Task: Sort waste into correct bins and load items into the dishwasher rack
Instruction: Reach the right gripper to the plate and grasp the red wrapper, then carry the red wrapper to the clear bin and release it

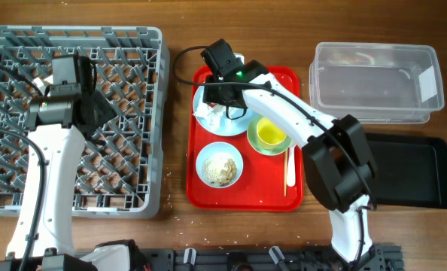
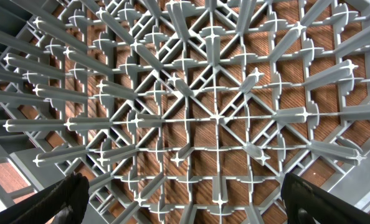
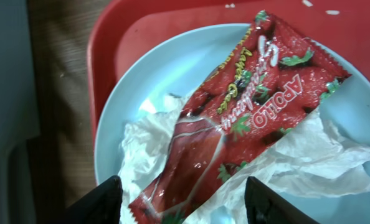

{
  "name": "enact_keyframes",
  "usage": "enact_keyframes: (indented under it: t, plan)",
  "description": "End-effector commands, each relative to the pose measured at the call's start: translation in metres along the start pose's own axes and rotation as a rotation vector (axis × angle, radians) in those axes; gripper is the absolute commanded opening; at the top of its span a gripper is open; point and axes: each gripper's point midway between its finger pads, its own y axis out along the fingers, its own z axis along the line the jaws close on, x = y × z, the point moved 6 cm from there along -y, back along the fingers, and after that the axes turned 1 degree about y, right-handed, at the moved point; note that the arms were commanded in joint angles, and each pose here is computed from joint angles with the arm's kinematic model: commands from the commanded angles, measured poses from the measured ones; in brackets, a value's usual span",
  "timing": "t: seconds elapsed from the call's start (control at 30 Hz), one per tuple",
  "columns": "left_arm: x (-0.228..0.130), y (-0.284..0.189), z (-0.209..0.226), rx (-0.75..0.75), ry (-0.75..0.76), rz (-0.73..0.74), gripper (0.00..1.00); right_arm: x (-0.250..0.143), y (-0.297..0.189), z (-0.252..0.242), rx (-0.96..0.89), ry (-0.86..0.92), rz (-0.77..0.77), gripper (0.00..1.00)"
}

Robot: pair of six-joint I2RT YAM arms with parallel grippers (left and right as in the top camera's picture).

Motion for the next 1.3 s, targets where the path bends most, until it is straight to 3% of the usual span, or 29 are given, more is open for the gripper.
enact_keyframes:
  t: [0.0, 0.23, 0.43, 0.5, 0.6, 0.87, 1.0, 1.17, 1.27]
  plan:
    - [0.005, -0.003, 0.0, -0.005, -0.01, -0.016, 1.0, -0.002, 0.023, -0.008, -0.072, 0.028, -0.004, 0.63]
    - [0.005, -0.003, 0.0, -0.005, -0.01, -0.016, 1.0, -0.005, 0.036, -0.011, -0.094, 0.03, 0.004, 0.59]
    - [0.005, -0.003, 0.0, -0.005, -0.01, -0.016, 1.0, 0.0, 0.016, -0.008, -0.08, 0.024, -0.011, 0.23]
    - [0.005, -0.003, 0.0, -0.005, -0.01, -0.016, 1.0, 0.004, -0.006, -0.006, -0.062, 0.024, -0.031, 0.21]
    - [0.005, -0.003, 0.0, -0.005, -0.01, -0.016, 1.0, 0.01, -0.034, -0.003, -0.036, 0.026, -0.06, 0.04]
    - [0.005, -0.003, 0.0, -0.005, -0.01, -0.016, 1.0, 0.014, -0.048, -0.005, -0.028, 0.022, -0.074, 0.04]
    - [0.005, -0.003, 0.0, -0.005, -0.01, -0.016, 1.0, 0.052, -0.107, -0.036, -0.026, 0.104, -0.22, 0.04]
    - [0.005, -0.003, 0.0, -0.005, -0.01, -0.016, 1.0, 0.093, -0.163, -0.139, -0.18, 0.395, -0.352, 0.04]
    - [0.005, -0.003, 0.0, -0.005, -0.01, -0.016, 1.0, 0.091, -0.163, -0.214, -0.29, 0.749, -0.295, 0.06]
